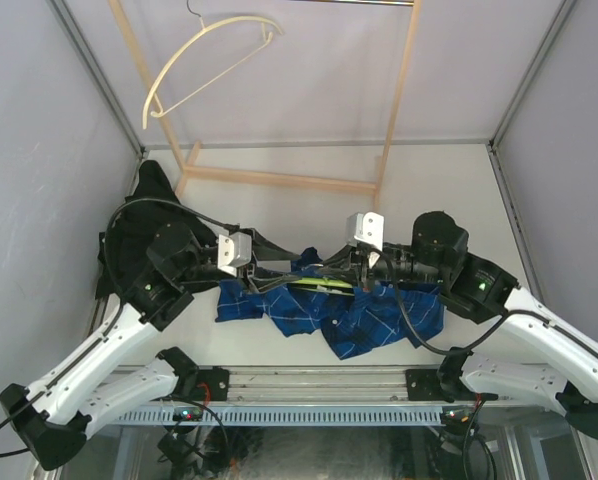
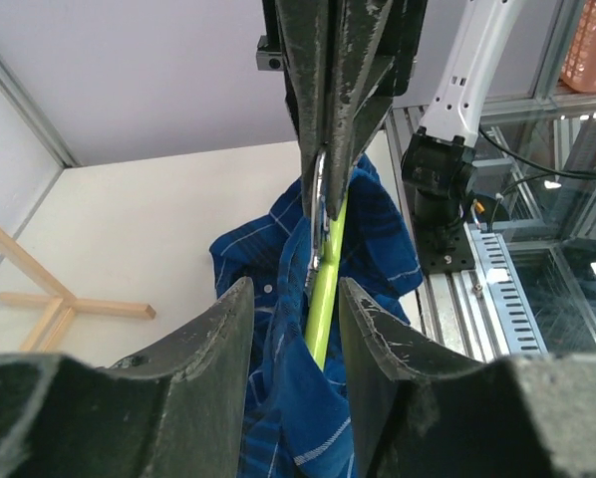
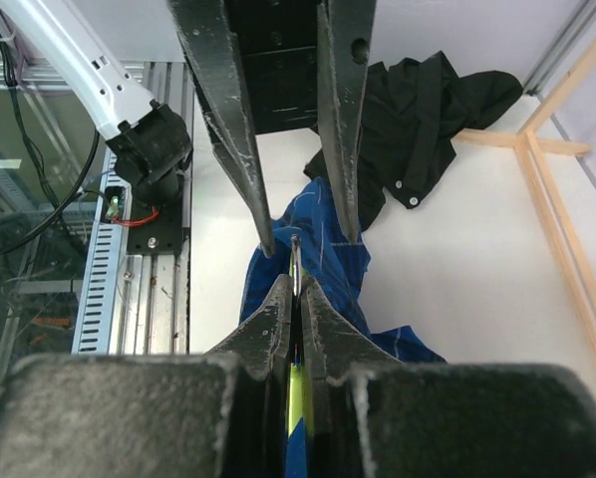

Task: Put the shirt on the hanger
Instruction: Hang the shirt on the hanger.

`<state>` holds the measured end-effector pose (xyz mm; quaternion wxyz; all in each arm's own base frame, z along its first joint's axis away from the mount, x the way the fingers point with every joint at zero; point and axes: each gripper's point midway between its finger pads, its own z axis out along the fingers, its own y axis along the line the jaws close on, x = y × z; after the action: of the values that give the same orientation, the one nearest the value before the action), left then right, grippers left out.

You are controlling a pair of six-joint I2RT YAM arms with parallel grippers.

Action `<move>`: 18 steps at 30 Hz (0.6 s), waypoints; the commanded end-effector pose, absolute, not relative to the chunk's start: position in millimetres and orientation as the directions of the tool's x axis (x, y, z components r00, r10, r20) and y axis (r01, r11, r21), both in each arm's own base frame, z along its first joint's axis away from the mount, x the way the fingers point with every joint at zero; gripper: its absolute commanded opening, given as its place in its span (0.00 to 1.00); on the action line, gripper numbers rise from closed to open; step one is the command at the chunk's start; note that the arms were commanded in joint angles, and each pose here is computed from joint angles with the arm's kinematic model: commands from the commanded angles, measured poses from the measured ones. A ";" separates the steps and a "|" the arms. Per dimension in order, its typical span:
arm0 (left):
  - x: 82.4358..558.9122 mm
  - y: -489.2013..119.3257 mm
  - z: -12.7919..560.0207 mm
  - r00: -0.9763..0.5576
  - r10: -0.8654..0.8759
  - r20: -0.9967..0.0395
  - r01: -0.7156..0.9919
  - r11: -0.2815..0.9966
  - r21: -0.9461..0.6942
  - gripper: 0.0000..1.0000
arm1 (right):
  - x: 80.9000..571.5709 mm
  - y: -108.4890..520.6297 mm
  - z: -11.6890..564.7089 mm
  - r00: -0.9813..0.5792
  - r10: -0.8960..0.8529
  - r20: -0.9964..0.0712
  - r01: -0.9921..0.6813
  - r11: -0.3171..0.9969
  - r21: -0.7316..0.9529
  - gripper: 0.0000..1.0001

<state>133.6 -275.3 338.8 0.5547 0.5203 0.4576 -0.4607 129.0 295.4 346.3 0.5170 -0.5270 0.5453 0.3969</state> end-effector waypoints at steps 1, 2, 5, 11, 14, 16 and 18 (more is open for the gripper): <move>136.0 -276.7 357.2 0.211 -0.043 -0.977 0.977 0.038 0.209 0.42 | 129.2 300.1 369.8 0.176 -0.098 -0.979 -0.973 0.134 -0.189 0.00; 133.2 -277.5 356.2 0.207 -0.043 -0.977 0.978 0.018 0.206 0.41 | 129.2 301.0 369.1 0.176 -0.100 -0.979 -0.973 0.132 -0.189 0.00; 127.6 -280.8 352.8 0.196 -0.043 -0.980 0.980 -0.030 0.198 0.35 | 130.0 302.4 365.0 0.170 -0.112 -0.979 -0.975 0.128 -0.184 0.00; 124.0 -283.2 348.2 0.186 -0.040 -0.982 0.980 -0.062 0.188 0.27 | 135.4 306.3 357.6 0.151 -0.134 -0.979 -0.975 0.141 -0.169 0.00; 117.9 -282.9 347.3 0.184 -0.049 -0.982 0.978 -0.092 0.188 0.27 | 138.8 309.1 352.8 0.139 -0.147 -0.979 -0.976 0.146 -0.161 0.00; 116.6 -282.7 344.8 0.181 -0.050 -0.982 0.978 -0.097 0.185 0.27 | 139.9 310.6 350.0 0.130 -0.154 -0.979 -0.977 0.148 -0.153 0.00; 114.7 -281.9 342.9 0.182 -0.052 -0.982 0.977 -0.105 0.187 0.27 | 141.7 311.1 347.7 0.126 -0.163 -0.979 -0.976 0.154 -0.151 0.00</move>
<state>128.1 -283.2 322.2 0.5121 0.5432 0.4608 -0.4799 135.9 306.6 329.7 0.5018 -0.5362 0.5589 0.3852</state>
